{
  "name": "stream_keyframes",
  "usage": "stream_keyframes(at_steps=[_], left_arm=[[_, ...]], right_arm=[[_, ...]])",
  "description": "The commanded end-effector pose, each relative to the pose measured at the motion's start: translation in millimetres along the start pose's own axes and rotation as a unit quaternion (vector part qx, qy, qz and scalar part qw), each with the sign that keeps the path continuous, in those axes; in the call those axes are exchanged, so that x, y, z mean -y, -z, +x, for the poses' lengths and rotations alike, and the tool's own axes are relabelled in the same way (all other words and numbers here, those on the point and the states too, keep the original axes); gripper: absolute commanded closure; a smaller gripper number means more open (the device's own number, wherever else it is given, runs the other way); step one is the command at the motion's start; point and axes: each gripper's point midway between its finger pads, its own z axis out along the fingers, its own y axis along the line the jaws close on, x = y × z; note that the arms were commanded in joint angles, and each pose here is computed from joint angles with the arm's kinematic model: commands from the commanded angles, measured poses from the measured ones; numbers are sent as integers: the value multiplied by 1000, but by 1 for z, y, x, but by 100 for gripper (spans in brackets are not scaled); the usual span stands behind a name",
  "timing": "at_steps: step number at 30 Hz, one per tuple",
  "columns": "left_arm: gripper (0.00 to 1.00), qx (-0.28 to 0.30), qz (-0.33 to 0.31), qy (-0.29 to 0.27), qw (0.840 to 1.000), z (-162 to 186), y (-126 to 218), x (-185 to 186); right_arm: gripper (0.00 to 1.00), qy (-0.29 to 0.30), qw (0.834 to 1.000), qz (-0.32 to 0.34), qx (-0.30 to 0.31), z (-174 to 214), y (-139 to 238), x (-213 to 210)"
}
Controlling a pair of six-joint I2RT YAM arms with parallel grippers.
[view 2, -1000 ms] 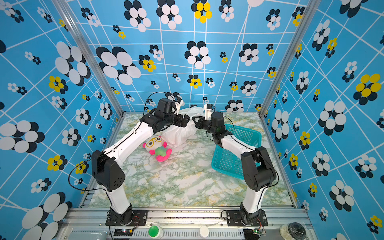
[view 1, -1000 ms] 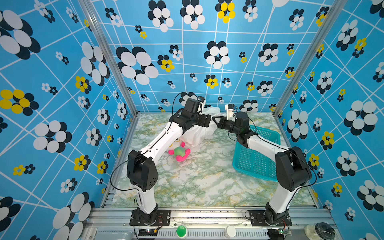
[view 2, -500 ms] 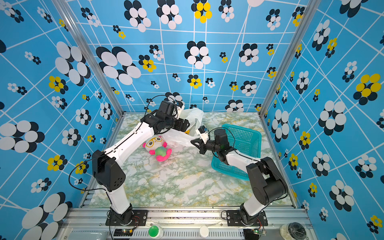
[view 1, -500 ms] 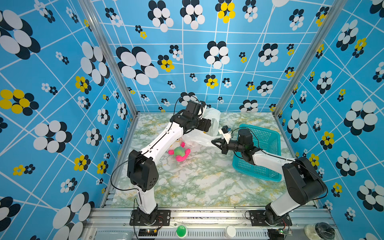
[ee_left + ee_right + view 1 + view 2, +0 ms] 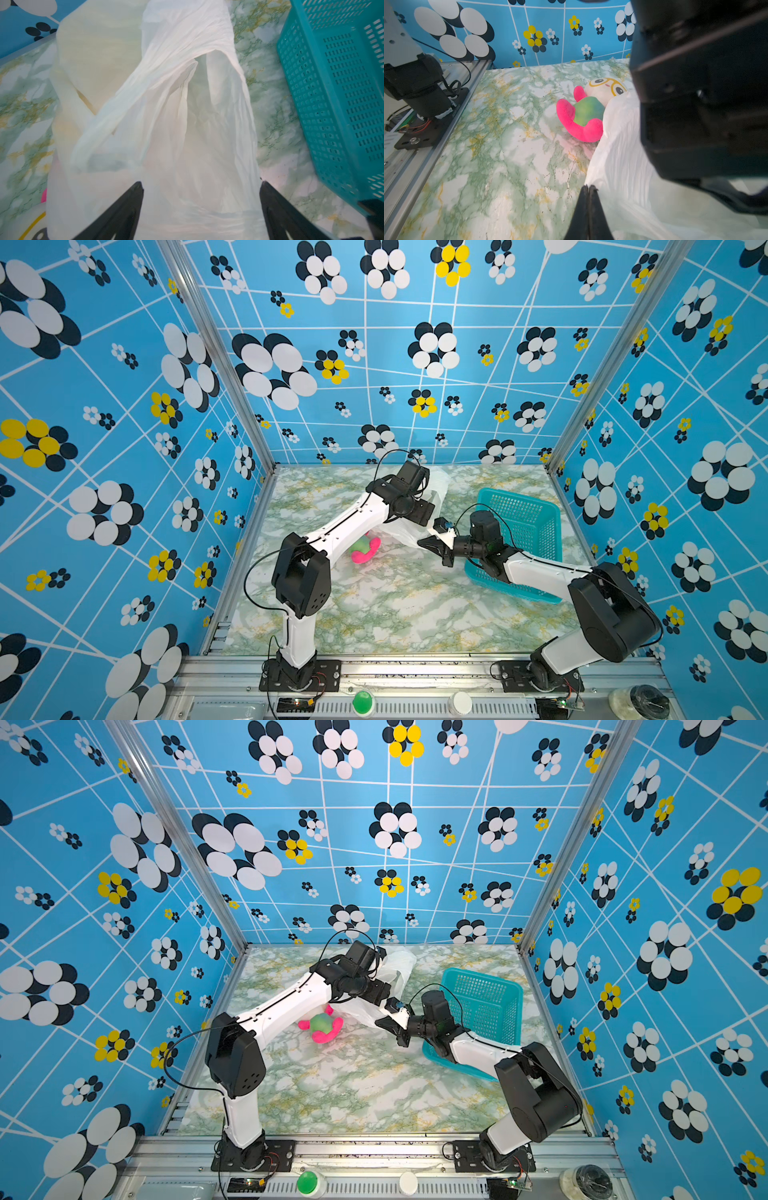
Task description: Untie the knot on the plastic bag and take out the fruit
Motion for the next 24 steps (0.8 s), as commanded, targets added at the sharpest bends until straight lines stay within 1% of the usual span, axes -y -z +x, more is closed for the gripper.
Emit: stream_keyframes(at_steps=[1, 3, 5, 6, 8, 10, 13, 15, 18, 22, 23, 24], left_arm=[[11, -26, -28, -7, 999, 8, -10, -12], [11, -30, -33, -11, 999, 7, -15, -11], [11, -36, -38, -16, 999, 7, -19, -11], [11, -38, -40, -21, 998, 7, -21, -11], [10, -39, -49, -31, 998, 6, -22, -11], [7, -37, -60, -39, 997, 5, -23, -12], [2, -44, -75, -52, 995, 7, -27, -15], [1, -55, -112, -60, 990, 10, -32, -27], [1, -74, -148, -71, 984, 13, -43, -40], [0, -85, -149, -79, 982, 11, -61, -39], [4, -84, -154, -79, 981, 9, -63, -40], [13, -82, -159, -79, 981, 6, -64, -42]], right_arm=[[79, 68, 997, 23, 19, -13, 7, -8], [71, 73, 996, 42, 20, -17, 11, -8], [50, 63, 996, 63, 22, -22, 15, -3], [42, 59, 995, 81, 23, -25, 19, 2], [34, 57, 991, 116, 30, -29, 27, 9], [31, 64, 986, 147, 51, -34, 38, 11], [28, 57, 971, 218, 83, -46, 57, 26], [27, 31, 952, 291, 83, -50, 73, 50], [25, -14, 923, 375, 87, -49, 98, 80], [25, -83, 895, 422, 116, -43, 126, 106], [25, -100, 887, 432, 125, -42, 134, 112], [23, -120, 876, 448, 133, -39, 143, 119]])
